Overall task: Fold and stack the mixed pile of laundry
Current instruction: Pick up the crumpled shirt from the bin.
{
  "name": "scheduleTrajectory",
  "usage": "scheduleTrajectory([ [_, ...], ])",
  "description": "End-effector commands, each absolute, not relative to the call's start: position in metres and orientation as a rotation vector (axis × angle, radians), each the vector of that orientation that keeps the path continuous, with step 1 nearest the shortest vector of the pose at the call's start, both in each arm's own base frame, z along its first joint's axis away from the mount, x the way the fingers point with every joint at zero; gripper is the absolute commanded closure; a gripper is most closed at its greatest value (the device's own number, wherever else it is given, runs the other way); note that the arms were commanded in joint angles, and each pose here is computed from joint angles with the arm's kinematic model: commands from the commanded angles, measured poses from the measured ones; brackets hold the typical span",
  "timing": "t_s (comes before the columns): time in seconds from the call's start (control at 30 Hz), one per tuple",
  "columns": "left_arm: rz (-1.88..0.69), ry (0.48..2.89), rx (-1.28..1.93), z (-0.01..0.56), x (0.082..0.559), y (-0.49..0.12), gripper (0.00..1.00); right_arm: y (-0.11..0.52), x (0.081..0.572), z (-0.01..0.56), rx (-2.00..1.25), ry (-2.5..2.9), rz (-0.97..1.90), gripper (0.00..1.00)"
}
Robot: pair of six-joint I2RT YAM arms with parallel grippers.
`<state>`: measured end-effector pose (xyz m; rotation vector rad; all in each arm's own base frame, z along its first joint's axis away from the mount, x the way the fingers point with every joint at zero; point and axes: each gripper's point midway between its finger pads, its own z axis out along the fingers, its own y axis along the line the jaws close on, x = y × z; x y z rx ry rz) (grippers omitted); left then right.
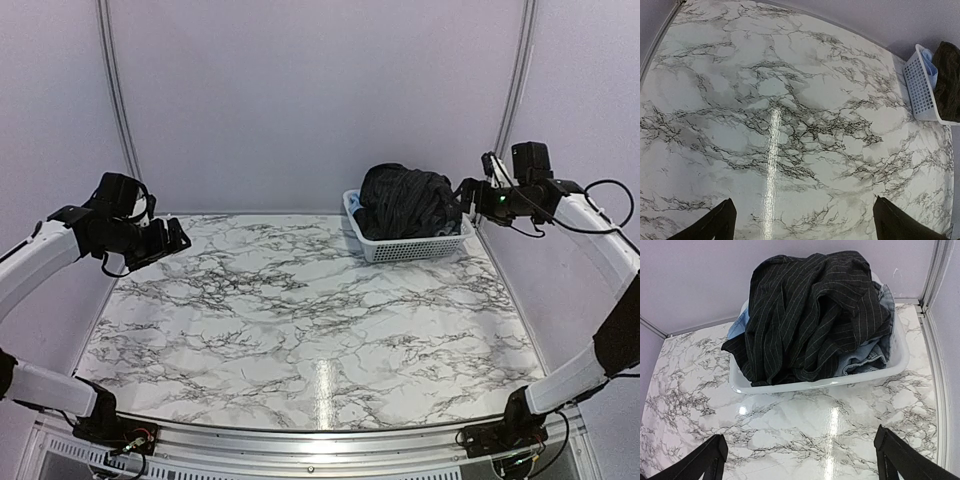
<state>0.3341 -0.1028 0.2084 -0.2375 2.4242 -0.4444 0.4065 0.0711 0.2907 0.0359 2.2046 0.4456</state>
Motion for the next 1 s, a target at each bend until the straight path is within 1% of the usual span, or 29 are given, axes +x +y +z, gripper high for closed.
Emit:
scheduleTrajectory([
  [0.0, -0.44, 2.4, -0.245, 0.213, 0.343, -0.104, 0.01, 0.071, 0.415, 0.297, 0.013, 2.178, 0.443, 0.01],
  [0.17, -0.436, 2.386, -0.24, 0.218, 0.346, -0.104, 0.01, 0.069, 0.442, 0.309, 0.011, 2.146, 0.417, 0.01],
  [0.43, -0.393, 2.373, -0.242, 0.221, 0.349, -0.098, 0.01, 0.049, 0.513, 0.321, 0.054, 2.125, 0.26, 0.02],
  [0.53, -0.387, 2.375, -0.253, 0.221, 0.351, -0.097, 0.01, 0.04, 0.539, 0.312, 0.092, 2.144, 0.201, 0.02],
  [0.73, -0.367, 2.374, -0.276, 0.221, 0.353, -0.094, 0.01, 0.038, 0.587, 0.279, 0.113, 2.18, 0.176, 0.02],
  [0.9, -0.362, 2.384, -0.276, 0.218, 0.353, -0.094, 0.01, 0.04, 0.619, 0.251, 0.132, 2.206, 0.186, 0.02],
  [0.97, -0.36, 2.388, -0.275, 0.216, 0.353, -0.094, 0.01, 0.047, 0.629, 0.24, 0.116, 2.211, 0.234, 0.02],
])
